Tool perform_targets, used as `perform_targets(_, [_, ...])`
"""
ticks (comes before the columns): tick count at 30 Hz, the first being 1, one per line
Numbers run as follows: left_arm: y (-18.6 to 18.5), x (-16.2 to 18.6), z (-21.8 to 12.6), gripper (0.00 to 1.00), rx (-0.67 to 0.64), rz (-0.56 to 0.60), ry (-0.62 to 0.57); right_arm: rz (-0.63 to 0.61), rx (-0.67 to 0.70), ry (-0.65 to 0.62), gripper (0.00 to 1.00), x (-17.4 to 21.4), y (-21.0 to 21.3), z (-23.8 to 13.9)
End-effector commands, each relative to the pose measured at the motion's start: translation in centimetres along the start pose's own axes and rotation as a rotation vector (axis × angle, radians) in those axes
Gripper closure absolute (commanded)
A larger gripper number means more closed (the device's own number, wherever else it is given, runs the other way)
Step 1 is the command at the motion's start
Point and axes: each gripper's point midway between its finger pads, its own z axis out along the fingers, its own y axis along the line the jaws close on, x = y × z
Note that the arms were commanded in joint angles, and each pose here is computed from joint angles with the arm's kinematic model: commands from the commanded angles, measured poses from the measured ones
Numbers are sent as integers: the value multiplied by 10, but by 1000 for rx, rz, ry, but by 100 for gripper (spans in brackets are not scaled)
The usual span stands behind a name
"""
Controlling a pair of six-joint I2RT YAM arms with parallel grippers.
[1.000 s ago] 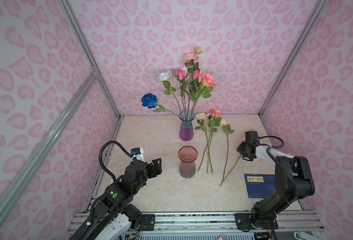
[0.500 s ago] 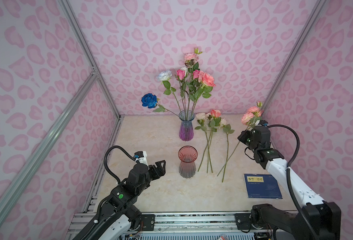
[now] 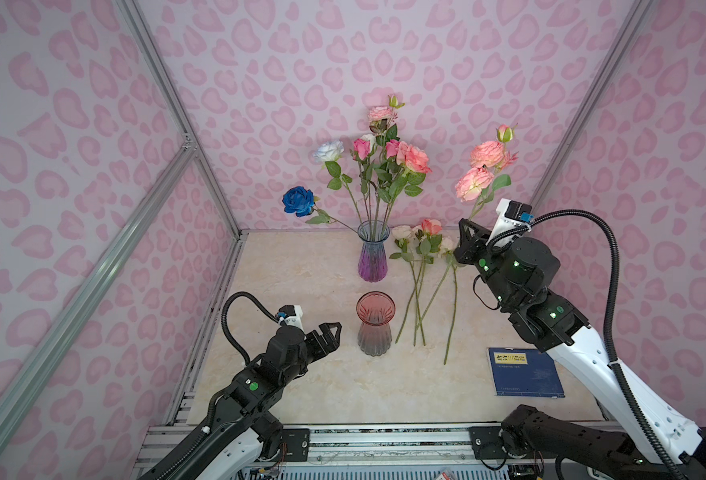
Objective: Arrange the flowers into the vase
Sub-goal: 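Carry the pink rose over the red-grey vase and lower its stem inside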
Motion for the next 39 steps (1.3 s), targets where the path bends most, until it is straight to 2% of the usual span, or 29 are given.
perform_targets(1, [-6,4,0,3,48,-45,12,-31,-44,-76,97,-14,27,7])
perform_targets(6, [-2,7,-7,3,69,-57,3,-49,-131,-102,97,-15,74,18])
perform_targets(11, [1,4,-14,3,84,-65,-29,-61,-157,-142,97,-14,93,29])
perform_targets(20, [4,5,-14,3,79,-67,-32,-102,-145,-26,97,72,86,33])
perform_targets(22, [6,6,-12,3,71,-66,-25,-68,-117,11,96,91,76,30])
perform_targets(29, [3,7,-10,3,69,-65,-10,-71,-111,119,89,149,75,27])
perform_targets(35, [-1,7,-8,3,72,-69,-1,-37,-110,188,85,182,72,20])
perform_targets(39, [-3,6,-7,3,67,-63,7,-15,-108,200,83,190,68,13])
